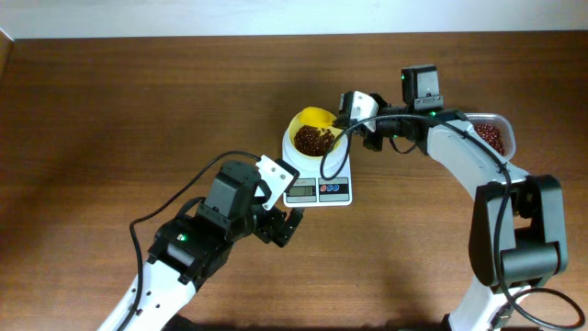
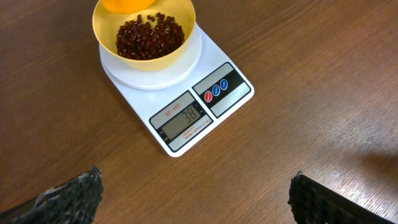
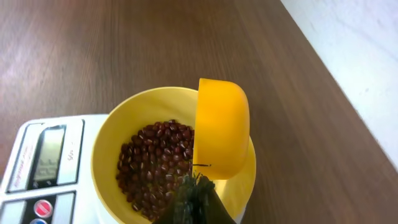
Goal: Scoop item into bowl and weigh 50g on scale
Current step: 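Return the empty scoop with the right gripper to the bean tub, then dip the scoop into the red beans with the right gripper and scoop, then carry the filled scoop with the right gripper over the yellow bowl, then tilt the scoop with the right gripper to pour beans into the bowl, then move the scoop with the right gripper back to the bean tub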
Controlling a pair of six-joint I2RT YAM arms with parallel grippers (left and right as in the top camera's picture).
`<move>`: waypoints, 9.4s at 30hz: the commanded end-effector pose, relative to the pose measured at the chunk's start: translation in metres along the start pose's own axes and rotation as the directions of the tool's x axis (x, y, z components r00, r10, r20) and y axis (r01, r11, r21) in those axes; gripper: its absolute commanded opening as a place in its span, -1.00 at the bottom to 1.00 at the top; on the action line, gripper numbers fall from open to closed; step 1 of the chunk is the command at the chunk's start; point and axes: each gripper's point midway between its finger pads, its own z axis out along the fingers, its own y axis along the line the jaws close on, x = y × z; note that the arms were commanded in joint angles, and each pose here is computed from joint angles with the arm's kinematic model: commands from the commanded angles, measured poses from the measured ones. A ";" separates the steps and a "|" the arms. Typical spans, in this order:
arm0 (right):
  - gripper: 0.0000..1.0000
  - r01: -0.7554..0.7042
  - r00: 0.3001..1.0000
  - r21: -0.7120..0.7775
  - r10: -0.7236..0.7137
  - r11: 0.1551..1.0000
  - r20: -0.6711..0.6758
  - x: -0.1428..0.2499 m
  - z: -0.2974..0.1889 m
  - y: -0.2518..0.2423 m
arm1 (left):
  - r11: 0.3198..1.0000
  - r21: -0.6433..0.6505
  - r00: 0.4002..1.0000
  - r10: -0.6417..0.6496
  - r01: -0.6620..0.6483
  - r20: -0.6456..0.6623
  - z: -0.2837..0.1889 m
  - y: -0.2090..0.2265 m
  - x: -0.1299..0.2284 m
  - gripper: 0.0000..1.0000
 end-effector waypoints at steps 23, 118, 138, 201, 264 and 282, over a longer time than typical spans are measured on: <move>-0.92 -0.770 0.389 0.622 0.875 0.138 0.288 0.060 -0.267 -0.036 | 1.000 0.020 1.000 -0.009 0.010 -0.011 0.002 -0.004 0.004 0.98; -0.92 -0.975 -0.048 -0.214 0.890 0.056 0.453 0.073 -0.293 -0.012 | 1.000 0.020 1.000 -0.010 0.010 -0.012 0.002 -0.004 0.004 0.98; -0.92 -0.932 -0.059 -0.363 0.989 -0.006 0.134 0.002 -0.186 0.005 | 1.000 0.020 1.000 -0.009 0.010 -0.011 0.002 -0.004 0.004 0.98; -0.92 -0.426 0.888 -0.004 0.419 0.905 0.187 -0.059 -0.052 -0.011 | 1.000 0.020 1.000 -0.010 0.010 -0.011 0.002 -0.004 0.004 0.98; -0.92 -0.932 -0.334 -0.208 0.926 -0.297 0.175 -0.025 -0.104 -0.052 | 1.000 0.020 1.000 -0.010 0.010 -0.012 0.002 -0.004 0.004 0.98; -0.92 -0.988 0.130 0.009 0.815 0.151 0.565 0.081 -0.302 -0.078 | 1.000 0.020 1.000 -0.010 0.010 -0.012 0.002 -0.004 0.004 0.98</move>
